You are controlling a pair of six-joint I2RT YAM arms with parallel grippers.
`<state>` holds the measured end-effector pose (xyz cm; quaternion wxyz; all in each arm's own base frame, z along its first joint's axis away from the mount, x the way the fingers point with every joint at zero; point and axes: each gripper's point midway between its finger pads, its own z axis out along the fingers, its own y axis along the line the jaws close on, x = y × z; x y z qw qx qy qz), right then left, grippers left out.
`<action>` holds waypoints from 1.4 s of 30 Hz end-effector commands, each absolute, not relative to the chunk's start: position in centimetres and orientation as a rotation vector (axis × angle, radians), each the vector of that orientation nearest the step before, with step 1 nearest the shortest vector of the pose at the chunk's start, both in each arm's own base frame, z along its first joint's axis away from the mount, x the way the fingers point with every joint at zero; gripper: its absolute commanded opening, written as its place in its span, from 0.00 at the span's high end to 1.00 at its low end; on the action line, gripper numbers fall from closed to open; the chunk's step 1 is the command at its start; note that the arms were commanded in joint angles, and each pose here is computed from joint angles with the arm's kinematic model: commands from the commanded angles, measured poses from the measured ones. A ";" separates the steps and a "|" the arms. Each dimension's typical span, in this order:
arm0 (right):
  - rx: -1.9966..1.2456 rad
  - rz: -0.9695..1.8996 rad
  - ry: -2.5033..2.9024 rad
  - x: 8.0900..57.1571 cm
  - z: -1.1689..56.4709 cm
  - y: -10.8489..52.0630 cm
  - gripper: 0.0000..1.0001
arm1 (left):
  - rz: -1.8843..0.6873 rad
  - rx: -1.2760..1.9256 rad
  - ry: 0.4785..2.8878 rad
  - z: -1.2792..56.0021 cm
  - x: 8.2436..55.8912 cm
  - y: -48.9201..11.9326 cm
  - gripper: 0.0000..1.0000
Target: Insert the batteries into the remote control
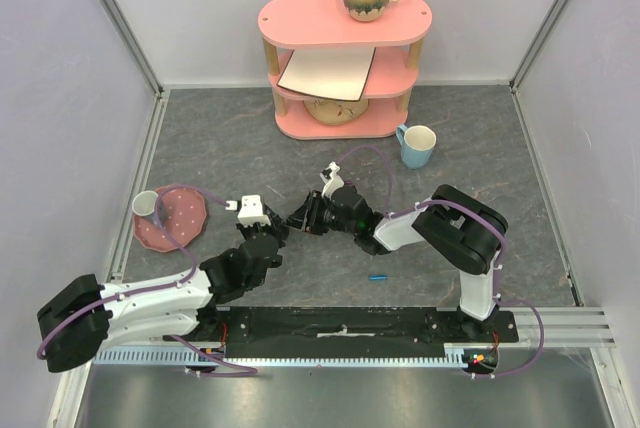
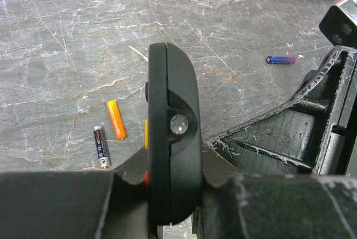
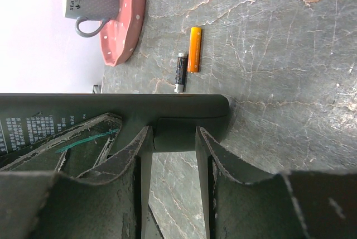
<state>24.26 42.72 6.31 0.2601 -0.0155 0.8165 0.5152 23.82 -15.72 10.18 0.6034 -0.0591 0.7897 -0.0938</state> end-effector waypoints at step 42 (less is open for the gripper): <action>-0.119 1.260 2.331 21.1 2.7 38.1 0.46 | -0.207 -0.080 1.920 8.4 23.0 -16.7 0.98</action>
